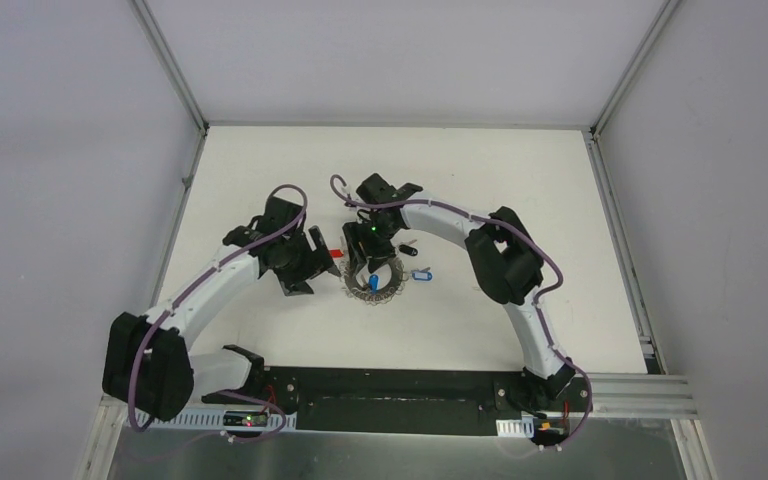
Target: Put the keys on the keyring
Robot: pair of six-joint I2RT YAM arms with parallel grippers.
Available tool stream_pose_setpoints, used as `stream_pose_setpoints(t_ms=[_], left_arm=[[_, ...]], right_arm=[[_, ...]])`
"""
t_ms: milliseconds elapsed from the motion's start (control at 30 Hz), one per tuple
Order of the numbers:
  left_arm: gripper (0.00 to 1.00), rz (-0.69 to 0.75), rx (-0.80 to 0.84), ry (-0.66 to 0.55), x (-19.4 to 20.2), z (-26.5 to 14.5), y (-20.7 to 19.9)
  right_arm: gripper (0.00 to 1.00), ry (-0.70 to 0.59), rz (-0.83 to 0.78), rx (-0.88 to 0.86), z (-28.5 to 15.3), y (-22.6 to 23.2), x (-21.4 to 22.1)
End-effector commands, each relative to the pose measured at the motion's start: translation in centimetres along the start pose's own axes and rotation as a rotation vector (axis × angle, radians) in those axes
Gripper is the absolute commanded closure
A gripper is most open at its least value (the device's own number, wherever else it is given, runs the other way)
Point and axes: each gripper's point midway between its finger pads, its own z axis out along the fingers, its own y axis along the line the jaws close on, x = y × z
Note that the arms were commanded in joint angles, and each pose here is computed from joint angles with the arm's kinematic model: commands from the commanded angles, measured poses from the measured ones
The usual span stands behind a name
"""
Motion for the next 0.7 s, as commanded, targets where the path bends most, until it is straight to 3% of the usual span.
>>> stream_pose_setpoints(t_ms=[0, 367, 600, 667], left_arm=[[0.24, 0.008, 0.024, -0.116, -0.7, -2.4, 0.5], [0.24, -0.02, 0.111, -0.302, -0.7, -5.6, 2.0], [0.24, -0.043, 0.102, -0.29, -0.2, -5.0, 2.7], [0.25, -0.051, 0.096, -0.276, 0.0, -4.7, 2.8]], right_arm=[[0.42, 0.009, -0.007, 0.049, -0.4, 0.4, -0.5], [0.41, -0.007, -0.001, 0.154, -2.4, -0.8, 0.9], [0.42, -0.005, -0.032, 0.077, -2.1, 0.4, 0.9], [0.5, -0.009, -0.044, 0.055, -2.1, 0.9, 0.5]])
